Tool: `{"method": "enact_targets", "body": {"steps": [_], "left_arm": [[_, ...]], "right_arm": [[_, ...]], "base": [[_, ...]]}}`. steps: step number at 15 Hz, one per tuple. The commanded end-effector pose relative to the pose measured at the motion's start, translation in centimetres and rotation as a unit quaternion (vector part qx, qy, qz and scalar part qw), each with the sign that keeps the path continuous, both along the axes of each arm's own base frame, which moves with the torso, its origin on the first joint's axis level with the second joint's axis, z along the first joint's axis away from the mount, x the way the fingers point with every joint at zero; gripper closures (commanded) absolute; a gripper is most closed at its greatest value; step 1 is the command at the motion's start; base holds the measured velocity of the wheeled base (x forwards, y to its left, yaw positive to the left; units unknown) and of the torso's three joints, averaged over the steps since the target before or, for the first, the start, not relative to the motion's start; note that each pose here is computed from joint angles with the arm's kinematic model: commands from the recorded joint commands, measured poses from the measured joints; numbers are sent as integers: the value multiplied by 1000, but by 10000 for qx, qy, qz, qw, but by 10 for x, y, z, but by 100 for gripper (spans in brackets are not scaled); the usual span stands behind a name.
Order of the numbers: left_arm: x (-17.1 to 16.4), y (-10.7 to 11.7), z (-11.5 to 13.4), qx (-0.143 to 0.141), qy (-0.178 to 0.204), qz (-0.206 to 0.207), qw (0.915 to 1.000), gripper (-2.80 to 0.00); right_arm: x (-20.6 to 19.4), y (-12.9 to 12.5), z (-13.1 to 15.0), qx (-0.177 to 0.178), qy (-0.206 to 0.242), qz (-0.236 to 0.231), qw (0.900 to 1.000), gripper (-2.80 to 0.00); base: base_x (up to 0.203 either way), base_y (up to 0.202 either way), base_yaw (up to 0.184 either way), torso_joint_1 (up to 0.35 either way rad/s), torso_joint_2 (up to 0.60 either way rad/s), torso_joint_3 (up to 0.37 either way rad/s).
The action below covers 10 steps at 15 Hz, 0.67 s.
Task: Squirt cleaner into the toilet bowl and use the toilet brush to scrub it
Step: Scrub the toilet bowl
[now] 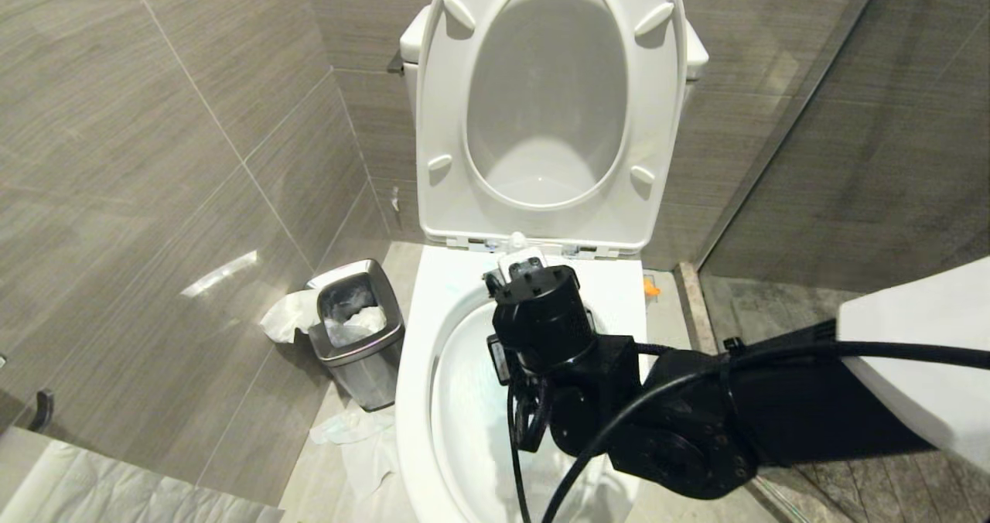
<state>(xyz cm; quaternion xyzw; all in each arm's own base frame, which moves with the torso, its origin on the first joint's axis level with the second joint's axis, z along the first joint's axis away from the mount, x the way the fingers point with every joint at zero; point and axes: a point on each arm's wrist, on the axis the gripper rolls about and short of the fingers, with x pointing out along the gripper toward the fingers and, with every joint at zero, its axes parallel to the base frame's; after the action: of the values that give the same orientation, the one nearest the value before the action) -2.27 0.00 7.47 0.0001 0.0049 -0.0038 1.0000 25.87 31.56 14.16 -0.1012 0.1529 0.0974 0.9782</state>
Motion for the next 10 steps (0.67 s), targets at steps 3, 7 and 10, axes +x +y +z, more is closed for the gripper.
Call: {"method": "enact_targets", "body": {"steps": [3, 7, 10], "left_arm": [[0, 0, 0, -1, 12, 0, 10000, 0], [0, 0, 0, -1, 12, 0, 10000, 0], [0, 0, 0, -1, 12, 0, 10000, 0]], "right_arm": [[-38, 14, 1, 54, 58, 416, 9991, 0], [-34, 30, -2, 145, 13, 472, 9988, 0], [-24, 45, -4, 221, -66, 447, 9987, 0]], "base": [[0, 0, 0, 0, 0, 0], [0, 0, 0, 0, 0, 0], [0, 0, 0, 0, 0, 0]]}}
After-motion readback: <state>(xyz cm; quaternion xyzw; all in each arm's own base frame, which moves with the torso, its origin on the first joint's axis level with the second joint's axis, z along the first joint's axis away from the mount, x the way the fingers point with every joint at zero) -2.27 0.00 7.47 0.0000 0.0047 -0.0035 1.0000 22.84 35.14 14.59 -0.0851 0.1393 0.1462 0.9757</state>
